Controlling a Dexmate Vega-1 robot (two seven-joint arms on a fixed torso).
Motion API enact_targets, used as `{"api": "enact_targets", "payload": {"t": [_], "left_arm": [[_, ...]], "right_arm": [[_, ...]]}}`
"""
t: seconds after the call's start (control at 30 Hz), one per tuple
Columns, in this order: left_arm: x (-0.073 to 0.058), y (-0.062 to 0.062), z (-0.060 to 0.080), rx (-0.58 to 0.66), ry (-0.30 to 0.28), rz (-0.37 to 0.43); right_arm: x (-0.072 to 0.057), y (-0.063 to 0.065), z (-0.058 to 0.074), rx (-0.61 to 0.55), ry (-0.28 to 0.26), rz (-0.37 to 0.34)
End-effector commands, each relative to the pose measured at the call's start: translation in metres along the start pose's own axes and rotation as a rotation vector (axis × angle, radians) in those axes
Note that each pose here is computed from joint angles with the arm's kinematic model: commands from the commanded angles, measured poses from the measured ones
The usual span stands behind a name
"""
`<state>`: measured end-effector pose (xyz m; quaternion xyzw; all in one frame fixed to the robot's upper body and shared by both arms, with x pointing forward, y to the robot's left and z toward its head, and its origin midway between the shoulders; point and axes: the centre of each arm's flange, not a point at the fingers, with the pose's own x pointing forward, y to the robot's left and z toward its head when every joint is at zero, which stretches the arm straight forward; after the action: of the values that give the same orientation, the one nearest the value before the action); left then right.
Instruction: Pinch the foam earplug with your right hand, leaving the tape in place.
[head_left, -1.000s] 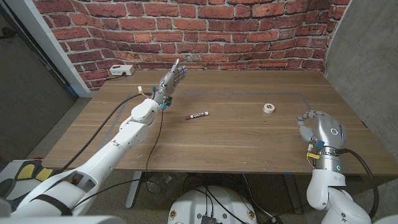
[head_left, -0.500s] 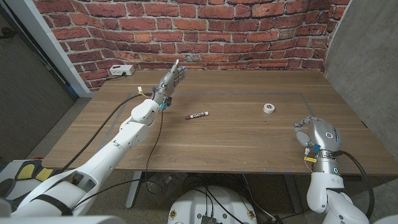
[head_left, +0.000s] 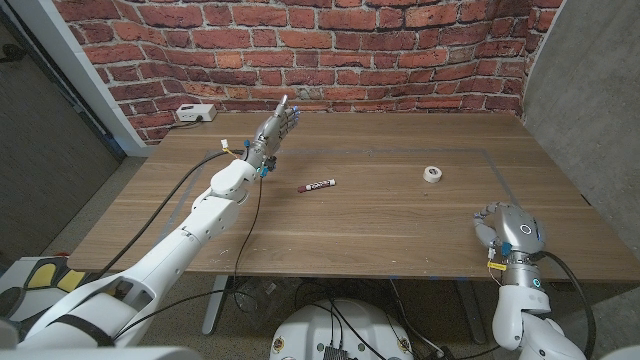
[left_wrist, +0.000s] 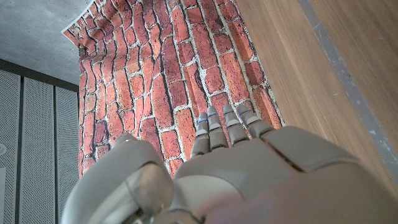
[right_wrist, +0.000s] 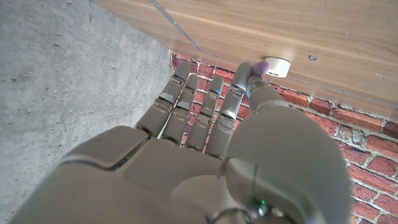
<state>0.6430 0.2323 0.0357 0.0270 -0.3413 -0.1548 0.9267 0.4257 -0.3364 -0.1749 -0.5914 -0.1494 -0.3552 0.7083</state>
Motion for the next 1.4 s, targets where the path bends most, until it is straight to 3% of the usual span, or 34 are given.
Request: {"api": "enact_targets", "payload": {"t": [0.03,0.73,1.4], "left_arm": [[-0.002,-0.001,0.002,0.003,-0.002,0.004],[-0.001,-0.003,0.003,0.006,0.003,0.003],[0.001,-0.004,0.0,-0.001,0.011,0.003]], "right_arm": [[-0.005,0.02,-0.008,-0.028,0.047,0.048],[-0.005,0.031,-0.011,-0.032,0.075,0.078],[-0.007,0.03,-0.009,-0.027,0.096,0.092]]}}
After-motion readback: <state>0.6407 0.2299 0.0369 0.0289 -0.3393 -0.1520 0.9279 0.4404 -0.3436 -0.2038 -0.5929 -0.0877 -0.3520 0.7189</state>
